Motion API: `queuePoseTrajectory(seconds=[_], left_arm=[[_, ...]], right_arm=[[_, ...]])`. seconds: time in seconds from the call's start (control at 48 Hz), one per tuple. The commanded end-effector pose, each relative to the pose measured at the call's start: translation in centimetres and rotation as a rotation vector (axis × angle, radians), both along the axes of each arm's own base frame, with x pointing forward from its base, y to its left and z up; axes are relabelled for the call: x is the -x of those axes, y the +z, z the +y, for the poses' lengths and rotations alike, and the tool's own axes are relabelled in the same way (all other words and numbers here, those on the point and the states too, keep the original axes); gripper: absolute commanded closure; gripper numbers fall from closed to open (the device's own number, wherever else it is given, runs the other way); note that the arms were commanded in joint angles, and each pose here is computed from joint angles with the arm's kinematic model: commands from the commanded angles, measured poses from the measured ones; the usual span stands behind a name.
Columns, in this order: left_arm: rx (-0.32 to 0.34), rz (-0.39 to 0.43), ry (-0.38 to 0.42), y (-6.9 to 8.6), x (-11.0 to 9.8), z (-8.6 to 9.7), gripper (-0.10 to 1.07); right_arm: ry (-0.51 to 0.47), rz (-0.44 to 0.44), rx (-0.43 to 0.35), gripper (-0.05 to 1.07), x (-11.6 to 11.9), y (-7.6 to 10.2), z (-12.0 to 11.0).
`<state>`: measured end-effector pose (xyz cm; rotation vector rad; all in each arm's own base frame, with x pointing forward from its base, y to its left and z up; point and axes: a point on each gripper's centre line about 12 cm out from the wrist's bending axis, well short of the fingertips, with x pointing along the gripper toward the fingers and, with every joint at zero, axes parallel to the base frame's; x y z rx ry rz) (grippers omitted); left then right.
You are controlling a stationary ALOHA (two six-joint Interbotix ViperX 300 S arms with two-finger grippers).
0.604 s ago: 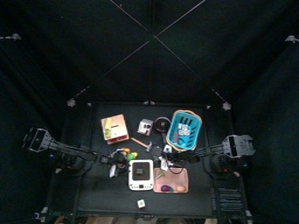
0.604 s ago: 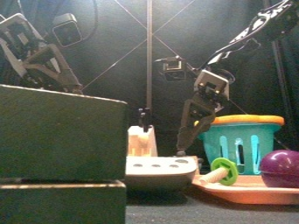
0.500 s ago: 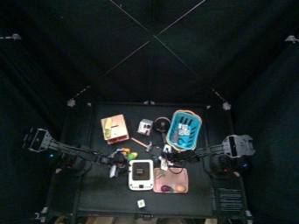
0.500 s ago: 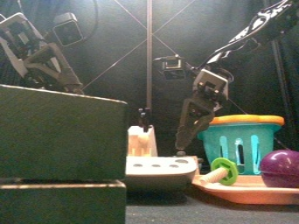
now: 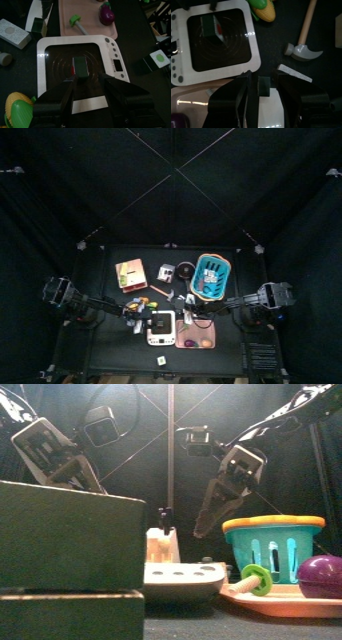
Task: Grab green sushi piece from stove
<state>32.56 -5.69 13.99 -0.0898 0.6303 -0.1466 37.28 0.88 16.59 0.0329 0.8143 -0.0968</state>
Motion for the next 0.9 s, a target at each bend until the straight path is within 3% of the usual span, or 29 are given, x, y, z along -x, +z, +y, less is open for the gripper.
queuePoseTrajectory(seconds=[0.0,0.271,0.604,0.875], left_arm=[[-0.003,-0.005,0.003,0.2,-1.3,0.0,0.19],[-0.025,0.082,0.024,-1.1,-2.3,0.4,0.19],[-0.027,0.091,0.036,-1.3,-3.4,0.6,0.22],[-0.026,0.088,0.041,-1.2,-3.5,0.7,0.47]], right_arm=[[0.018,-0.055,-0.002,0.26,-0.1,1.9,0.5],[0.022,-0.050,-0.001,0.26,0.1,1.7,0.7],[0.021,-0.044,-0.001,0.26,0.2,1.5,0.6],[0.021,-0.035,0.000,0.26,0.3,1.2,0.6]])
